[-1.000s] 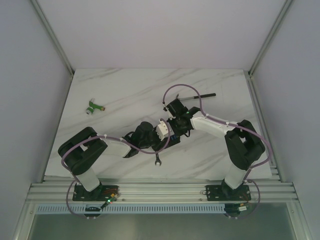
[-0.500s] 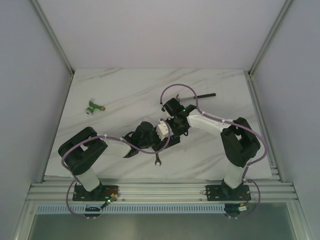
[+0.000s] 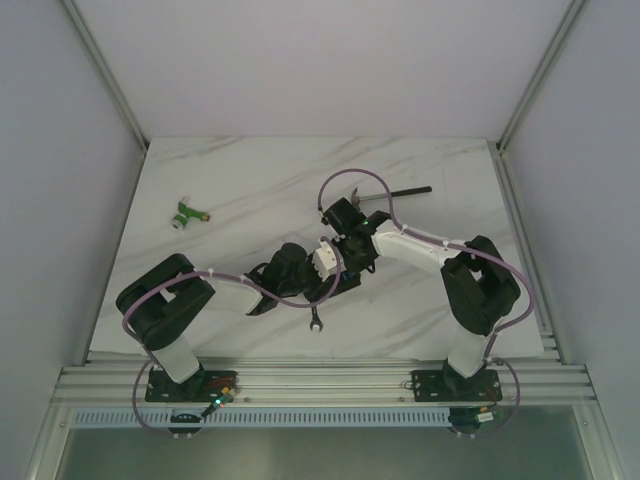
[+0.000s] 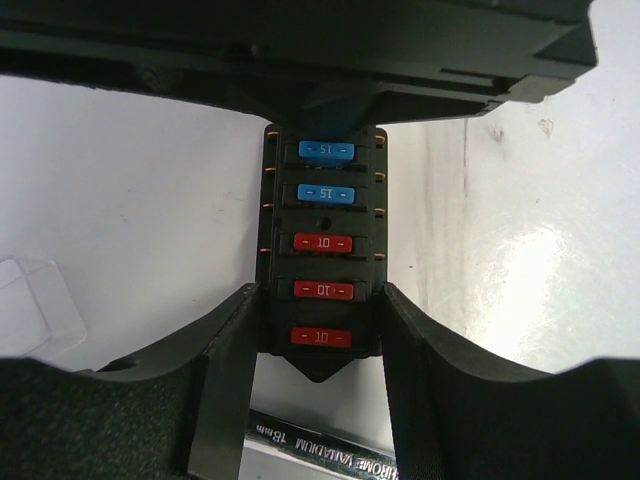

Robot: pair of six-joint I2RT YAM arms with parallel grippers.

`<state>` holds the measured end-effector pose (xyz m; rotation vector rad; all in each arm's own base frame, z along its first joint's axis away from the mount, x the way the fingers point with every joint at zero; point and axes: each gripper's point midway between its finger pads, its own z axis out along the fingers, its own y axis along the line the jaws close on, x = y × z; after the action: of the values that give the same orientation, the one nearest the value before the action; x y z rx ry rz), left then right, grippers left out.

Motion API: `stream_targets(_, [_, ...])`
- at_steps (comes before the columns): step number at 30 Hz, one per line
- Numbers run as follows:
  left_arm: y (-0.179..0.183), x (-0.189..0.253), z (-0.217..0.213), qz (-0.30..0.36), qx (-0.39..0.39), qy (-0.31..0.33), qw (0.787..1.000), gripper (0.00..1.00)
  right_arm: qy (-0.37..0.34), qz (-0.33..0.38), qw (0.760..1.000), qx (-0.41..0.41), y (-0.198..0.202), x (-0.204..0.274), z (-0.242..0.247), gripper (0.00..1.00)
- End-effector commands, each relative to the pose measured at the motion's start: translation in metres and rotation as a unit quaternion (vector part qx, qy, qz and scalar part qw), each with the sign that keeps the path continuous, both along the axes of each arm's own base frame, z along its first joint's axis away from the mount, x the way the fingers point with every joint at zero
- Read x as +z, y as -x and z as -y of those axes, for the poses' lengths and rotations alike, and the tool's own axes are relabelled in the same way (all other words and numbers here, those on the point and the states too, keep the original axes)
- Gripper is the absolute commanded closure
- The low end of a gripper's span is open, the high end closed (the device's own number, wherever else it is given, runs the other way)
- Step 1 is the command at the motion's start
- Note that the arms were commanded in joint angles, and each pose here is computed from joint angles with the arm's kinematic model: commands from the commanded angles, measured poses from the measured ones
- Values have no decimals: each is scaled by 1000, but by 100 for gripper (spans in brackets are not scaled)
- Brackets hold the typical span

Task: Snap on the fuse box
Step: Install the fuse at the fuse box base.

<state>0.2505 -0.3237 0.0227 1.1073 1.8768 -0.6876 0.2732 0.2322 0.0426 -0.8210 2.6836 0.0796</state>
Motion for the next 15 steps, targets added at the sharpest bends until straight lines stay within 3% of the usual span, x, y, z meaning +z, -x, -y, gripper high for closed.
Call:
stream_targets(1, [13, -20, -14, -33, -1, -31, 999, 46, -4, -48, 999, 4, 25, -1, 8, 80])
stream_targets(7, [12, -15, -16, -26, 5, -26, 999, 33, -36, -30, 999, -8, 15, 19, 3, 75])
stream_targets(15, [14, -13, -18, -26, 7, -25, 999, 28, -50, -27, 998, -27, 7, 21, 1, 75])
